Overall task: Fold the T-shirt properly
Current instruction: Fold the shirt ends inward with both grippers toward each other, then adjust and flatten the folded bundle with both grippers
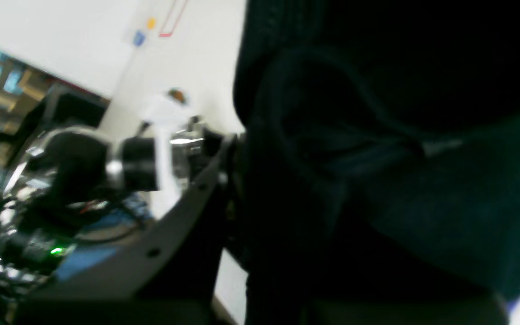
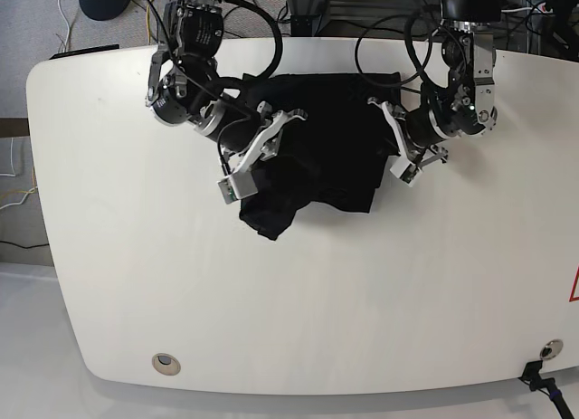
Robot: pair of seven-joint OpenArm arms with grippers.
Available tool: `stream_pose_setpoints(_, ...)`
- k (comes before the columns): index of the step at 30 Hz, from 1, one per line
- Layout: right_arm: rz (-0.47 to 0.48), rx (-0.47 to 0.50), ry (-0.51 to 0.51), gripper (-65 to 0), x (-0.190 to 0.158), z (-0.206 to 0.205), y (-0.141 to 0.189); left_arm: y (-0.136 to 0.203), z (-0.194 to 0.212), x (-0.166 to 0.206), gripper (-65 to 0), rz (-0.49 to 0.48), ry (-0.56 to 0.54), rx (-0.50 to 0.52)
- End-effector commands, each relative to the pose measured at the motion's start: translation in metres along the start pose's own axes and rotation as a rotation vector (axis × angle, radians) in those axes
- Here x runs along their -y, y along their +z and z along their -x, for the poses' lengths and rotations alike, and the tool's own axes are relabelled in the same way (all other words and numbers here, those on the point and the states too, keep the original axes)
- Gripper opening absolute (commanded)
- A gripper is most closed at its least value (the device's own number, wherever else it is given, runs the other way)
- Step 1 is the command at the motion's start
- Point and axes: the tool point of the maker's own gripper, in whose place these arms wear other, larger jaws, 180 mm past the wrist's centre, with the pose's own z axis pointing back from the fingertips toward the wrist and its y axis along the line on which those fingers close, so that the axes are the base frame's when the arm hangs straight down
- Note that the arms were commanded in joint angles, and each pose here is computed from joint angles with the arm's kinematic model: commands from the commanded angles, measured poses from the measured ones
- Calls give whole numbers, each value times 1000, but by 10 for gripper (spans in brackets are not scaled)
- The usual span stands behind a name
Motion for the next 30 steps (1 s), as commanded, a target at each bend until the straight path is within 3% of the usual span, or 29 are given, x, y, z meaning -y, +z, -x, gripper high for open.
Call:
stream_pose_setpoints(1, -75, 51, 7, -650, -22, -14, -5, -4, 14, 6, -650, 9, -30, -65)
stream_pose_setpoints(6, -116, 19, 14, -650, -37, -8, -14, -4, 13, 6, -650, 11, -30, -63)
stream_pose_setpoints(11, -93, -27, -30, -650, -25, 6, -17, -3, 11, 6, -650, 9, -34, -54)
stream_pose_setpoints(20, -152, -134, 37, -394, -44, 24, -29, -3, 10, 6, -650, 8, -33, -52)
stream_pose_setpoints(26, -211, -165, 100, -368, -68, 19, -41, 5, -1, 2, -650, -13, -58, -24)
stream_pose_setpoints(30, -253, -178, 137, -368, -84, 21, -44, 34, -16, -29, -650, -114, -88, 18)
